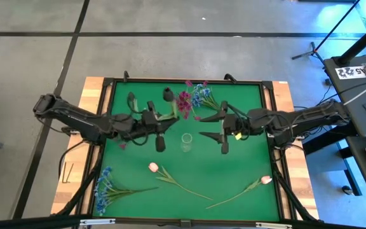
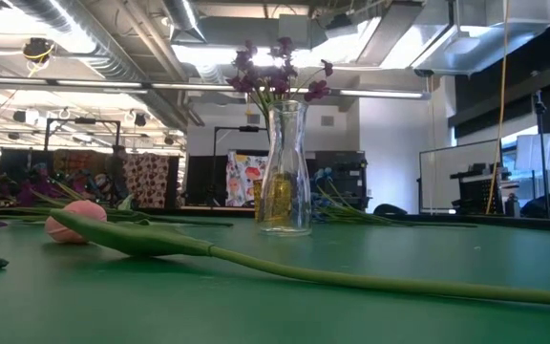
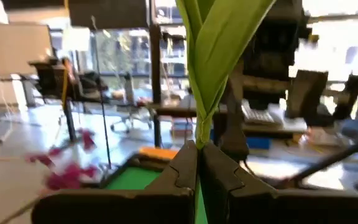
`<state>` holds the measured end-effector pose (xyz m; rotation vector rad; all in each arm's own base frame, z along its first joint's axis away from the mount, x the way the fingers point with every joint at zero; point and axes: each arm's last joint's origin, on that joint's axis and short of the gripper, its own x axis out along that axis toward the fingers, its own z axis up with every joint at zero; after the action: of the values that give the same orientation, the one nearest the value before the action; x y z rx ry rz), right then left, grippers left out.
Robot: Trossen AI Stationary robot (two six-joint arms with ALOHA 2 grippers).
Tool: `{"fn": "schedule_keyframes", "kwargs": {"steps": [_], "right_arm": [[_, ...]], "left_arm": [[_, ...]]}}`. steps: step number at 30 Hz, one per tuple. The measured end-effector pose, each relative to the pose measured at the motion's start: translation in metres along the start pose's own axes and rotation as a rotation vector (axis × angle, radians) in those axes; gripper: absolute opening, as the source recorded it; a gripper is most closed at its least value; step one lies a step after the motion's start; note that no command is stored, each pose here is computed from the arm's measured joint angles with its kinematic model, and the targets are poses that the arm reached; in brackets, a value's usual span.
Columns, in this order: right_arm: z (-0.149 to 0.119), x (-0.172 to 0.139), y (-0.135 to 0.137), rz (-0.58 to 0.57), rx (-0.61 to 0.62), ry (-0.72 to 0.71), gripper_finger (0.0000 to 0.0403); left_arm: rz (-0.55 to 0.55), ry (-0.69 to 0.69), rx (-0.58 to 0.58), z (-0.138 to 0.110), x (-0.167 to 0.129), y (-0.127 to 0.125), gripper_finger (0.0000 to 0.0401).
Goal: Sort flowers into vase by color
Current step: Put the bottom flowers into the yellow vase
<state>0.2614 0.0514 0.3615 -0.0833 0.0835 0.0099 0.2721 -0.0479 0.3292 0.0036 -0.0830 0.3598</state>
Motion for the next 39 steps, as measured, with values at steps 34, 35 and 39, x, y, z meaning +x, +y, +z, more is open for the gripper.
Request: {"fn": "schedule_keyframes", "kwargs": {"steps": [34, 35, 39], "right_arm": [[-0.024, -0.042, -0.017, -0.356, -0.006, 0.339, 0.0176], [-0.025, -0.043, -0.017, -0.356, -0.005, 0.346, 0.0176], [-0.025, -0.043, -0.017, -0.357, -0.002, 0.345, 0.0176]], "left_arm": [[0.361, -0.063, 0.032, 0.061, -0.061, 0.108, 0.0002], [0.347, -0.074, 0.024, 0.063, -0.063, 0.108, 0.0002], [0.235, -0.125, -0.006, 0.071, -0.075, 0.105, 0.0002]]}}
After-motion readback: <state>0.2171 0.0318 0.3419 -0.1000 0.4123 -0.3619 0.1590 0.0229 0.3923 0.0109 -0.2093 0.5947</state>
